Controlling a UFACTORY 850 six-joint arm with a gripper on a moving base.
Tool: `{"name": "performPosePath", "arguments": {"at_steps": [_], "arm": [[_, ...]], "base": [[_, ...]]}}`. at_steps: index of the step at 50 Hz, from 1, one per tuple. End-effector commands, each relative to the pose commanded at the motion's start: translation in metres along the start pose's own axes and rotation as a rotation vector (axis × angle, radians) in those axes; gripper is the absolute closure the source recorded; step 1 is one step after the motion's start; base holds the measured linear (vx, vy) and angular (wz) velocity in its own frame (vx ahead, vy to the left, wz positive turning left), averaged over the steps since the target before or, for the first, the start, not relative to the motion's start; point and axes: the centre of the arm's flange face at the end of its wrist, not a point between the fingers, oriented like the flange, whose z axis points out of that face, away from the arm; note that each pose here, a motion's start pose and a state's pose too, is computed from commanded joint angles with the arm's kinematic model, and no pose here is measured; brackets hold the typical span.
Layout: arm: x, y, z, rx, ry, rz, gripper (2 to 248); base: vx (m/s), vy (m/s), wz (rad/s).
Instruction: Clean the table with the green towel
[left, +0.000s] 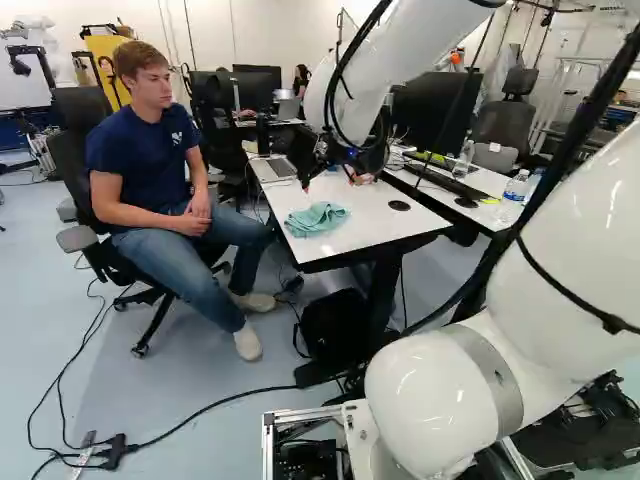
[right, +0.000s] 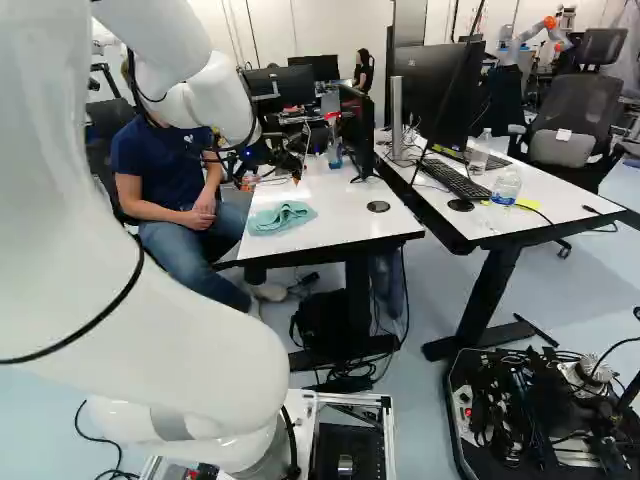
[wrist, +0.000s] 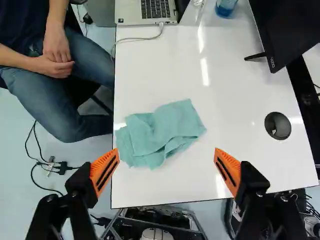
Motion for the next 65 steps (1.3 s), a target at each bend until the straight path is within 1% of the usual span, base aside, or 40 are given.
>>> {"name": "performPosePath", "arguments": {"at_steps": [6,34,50,65], "arm": [[-0.007,0.003,-0.004,-0.004,0.002,0.006,3],[-0.013,0.004,0.001,-0.005,0.022,0.011,3],[-0.022,0.005,0.009,-0.006,0.055,0.018,3],[-0.036,0.007,0.019,-0.009,0.098,0.028,3]], "base": [[0.000,0.000,0.000],[0.000,0.000,0.000],[0.000,0.000,0.000],[0.000,0.000,0.000]]}}
